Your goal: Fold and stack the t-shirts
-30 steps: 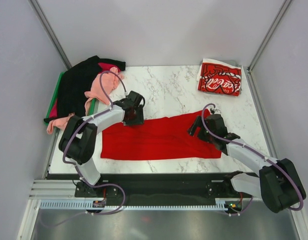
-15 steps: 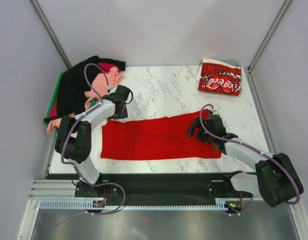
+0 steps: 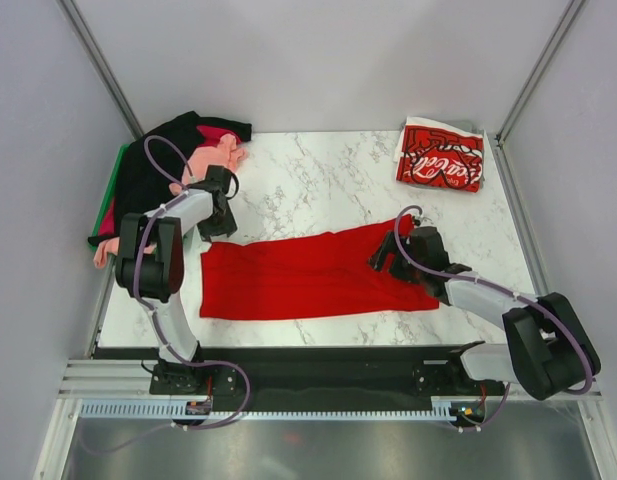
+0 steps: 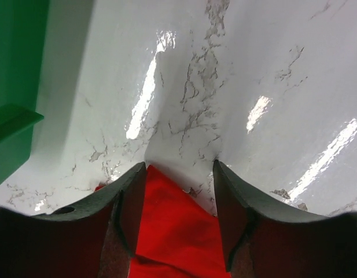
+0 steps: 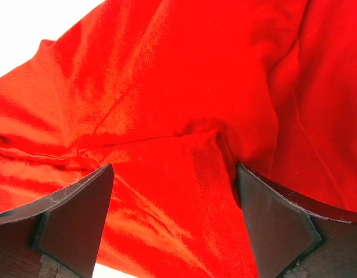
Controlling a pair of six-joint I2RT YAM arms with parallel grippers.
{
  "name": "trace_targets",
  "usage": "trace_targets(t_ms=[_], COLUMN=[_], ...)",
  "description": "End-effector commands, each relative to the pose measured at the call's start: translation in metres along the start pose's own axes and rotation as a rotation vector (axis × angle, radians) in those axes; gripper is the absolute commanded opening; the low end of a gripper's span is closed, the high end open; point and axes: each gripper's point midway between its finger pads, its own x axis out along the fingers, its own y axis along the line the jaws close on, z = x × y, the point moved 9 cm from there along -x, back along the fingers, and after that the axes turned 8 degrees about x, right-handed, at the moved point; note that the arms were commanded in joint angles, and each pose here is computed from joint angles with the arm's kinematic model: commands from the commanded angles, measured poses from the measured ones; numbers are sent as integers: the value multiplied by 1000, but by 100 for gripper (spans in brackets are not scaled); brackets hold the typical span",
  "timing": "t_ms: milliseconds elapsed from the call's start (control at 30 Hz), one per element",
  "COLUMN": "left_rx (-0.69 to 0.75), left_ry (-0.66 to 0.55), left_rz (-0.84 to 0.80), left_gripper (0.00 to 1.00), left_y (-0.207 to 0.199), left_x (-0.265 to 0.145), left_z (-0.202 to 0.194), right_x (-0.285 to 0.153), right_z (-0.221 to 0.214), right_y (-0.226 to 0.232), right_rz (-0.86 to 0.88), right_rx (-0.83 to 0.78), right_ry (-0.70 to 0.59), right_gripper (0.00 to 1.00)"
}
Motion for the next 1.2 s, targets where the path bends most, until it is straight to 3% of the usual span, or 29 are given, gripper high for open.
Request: trace_targets(t_ms=[0, 67, 300, 367, 400, 833, 1067, 1133, 1167], left_rx=[-10, -19, -35, -35, -36, -129, -224, -265, -288], left_ry=[21, 32, -3, -23, -28, -191, -192, -190, -191], left_rz=[-53, -49, -54, -61, -64, -69, -31, -12, 5], left_gripper=[56, 53, 17, 12, 3, 2, 2, 7, 21], left_y=[-5, -4, 0, 2, 3, 37, 61, 68, 73], left_x=[10, 12, 2, -5, -8, -83, -101, -107, -110], left_z=[0, -6, -3, 0, 0, -13, -60, -76, -81], right_x=[3, 3, 4, 4, 4, 6, 6, 4, 3], right_z=[-4, -4, -4, -4, -5, -4, -5, -4, -3], right_y=[-1, -1, -1, -2, -2, -2, -1, -2, -2], right_rz=[-7, -7, -9, -10, -10, -9, -3, -2, -4], right_rx=[-9, -10, -8, -8, -9, -9, -11, -9, -8], right_ry=[41, 44, 46, 45, 47, 55, 58, 52, 46], right_gripper=[93, 93, 93, 93, 93, 93, 93, 93, 93])
